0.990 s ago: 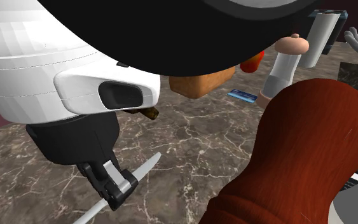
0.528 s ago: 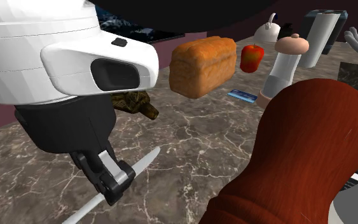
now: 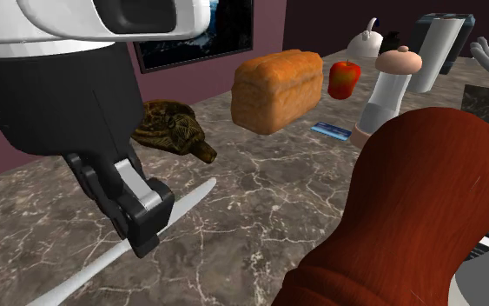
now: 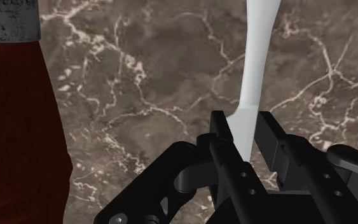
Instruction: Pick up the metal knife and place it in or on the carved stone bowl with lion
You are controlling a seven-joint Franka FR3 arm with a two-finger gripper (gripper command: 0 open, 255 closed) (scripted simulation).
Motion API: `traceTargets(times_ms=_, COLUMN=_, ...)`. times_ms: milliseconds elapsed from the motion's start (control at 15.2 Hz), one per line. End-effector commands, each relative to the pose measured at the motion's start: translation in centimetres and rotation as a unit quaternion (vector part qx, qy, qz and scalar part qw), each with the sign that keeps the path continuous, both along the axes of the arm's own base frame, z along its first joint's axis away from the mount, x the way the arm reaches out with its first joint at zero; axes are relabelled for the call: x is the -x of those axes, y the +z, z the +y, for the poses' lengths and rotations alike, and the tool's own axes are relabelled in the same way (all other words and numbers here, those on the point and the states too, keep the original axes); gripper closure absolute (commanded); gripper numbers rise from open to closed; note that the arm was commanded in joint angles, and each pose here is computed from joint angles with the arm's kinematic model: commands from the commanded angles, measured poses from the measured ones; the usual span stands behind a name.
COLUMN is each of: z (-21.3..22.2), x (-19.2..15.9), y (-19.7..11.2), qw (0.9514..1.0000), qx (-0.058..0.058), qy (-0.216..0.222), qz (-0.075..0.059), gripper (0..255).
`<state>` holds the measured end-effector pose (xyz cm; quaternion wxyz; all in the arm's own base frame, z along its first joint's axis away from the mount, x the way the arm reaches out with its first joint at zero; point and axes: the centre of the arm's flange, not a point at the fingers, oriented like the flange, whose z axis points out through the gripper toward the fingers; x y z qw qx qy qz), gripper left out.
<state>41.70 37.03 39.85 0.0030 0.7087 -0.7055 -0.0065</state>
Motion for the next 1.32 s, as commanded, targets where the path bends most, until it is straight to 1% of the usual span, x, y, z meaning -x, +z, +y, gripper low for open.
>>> traceTargets(times_ms=0, z=0.0, x=0.1, y=1.0, qw=1.0, qx=0.0, qy=0.0, qz=0.0, gripper=255)
traceTargets(times_ms=1254, z=0.0, x=0.1, y=11.1, qw=1.0, qx=0.0, qy=0.0, qz=0.0, gripper=255)
